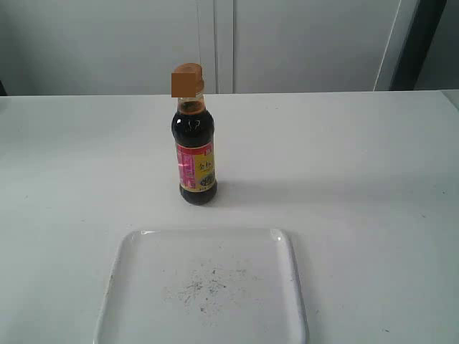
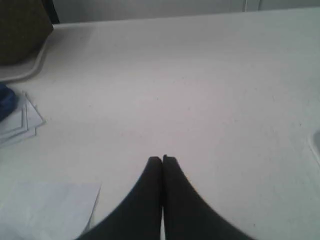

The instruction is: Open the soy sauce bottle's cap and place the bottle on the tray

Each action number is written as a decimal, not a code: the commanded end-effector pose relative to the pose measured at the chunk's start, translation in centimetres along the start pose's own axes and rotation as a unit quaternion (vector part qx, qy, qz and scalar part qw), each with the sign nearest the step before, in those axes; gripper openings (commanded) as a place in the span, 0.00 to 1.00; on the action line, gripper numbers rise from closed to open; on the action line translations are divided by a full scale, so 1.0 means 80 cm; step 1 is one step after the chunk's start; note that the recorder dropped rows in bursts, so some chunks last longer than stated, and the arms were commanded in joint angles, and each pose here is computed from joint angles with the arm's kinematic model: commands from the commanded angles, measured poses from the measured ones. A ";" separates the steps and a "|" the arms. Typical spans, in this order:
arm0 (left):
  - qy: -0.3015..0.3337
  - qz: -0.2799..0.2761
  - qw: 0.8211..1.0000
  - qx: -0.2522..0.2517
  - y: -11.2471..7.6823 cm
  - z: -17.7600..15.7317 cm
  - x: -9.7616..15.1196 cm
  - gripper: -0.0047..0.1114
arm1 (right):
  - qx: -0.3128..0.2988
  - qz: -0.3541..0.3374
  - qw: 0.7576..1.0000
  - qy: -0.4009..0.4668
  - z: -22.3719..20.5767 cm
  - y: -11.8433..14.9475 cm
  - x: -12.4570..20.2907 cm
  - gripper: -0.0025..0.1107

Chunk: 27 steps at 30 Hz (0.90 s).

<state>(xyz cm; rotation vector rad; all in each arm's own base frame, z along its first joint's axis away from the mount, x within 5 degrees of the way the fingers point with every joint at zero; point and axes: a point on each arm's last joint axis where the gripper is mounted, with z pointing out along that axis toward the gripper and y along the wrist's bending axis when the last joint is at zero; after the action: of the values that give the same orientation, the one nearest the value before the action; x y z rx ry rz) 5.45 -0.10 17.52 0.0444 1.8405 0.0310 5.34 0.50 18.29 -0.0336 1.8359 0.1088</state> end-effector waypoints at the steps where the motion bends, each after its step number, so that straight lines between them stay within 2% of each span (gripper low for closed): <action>1: -0.053 -0.029 0.998 -0.005 0.001 -0.001 -0.011 0.04 | 0.001 0.000 1.000 -0.001 0.000 0.000 0.002 0.02; 9: -0.111 -0.064 0.992 -0.007 0.003 -0.003 -0.024 0.04 | 0.001 0.000 1.000 -0.001 0.000 0.000 0.002 0.02; 19: -0.212 -0.086 0.974 -0.010 0.006 -0.010 -0.046 0.04 | 0.000 0.002 1.000 -0.001 0.000 0.000 0.002 0.02; 25: -0.213 -0.051 0.976 -0.015 0.008 -0.010 -0.084 0.04 | 0.000 0.002 1.000 -0.001 0.000 0.000 0.002 0.02; 27: -0.214 -0.045 0.976 -0.015 0.009 -0.005 -0.106 0.04 | 0.000 0.002 1.000 -0.001 0.000 0.000 0.002 0.02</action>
<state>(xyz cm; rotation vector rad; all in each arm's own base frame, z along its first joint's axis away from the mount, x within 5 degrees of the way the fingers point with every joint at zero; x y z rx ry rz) 6.69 0.19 24.36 -0.0579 1.4290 -0.0205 5.34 0.50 18.29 -0.0327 1.8359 0.1095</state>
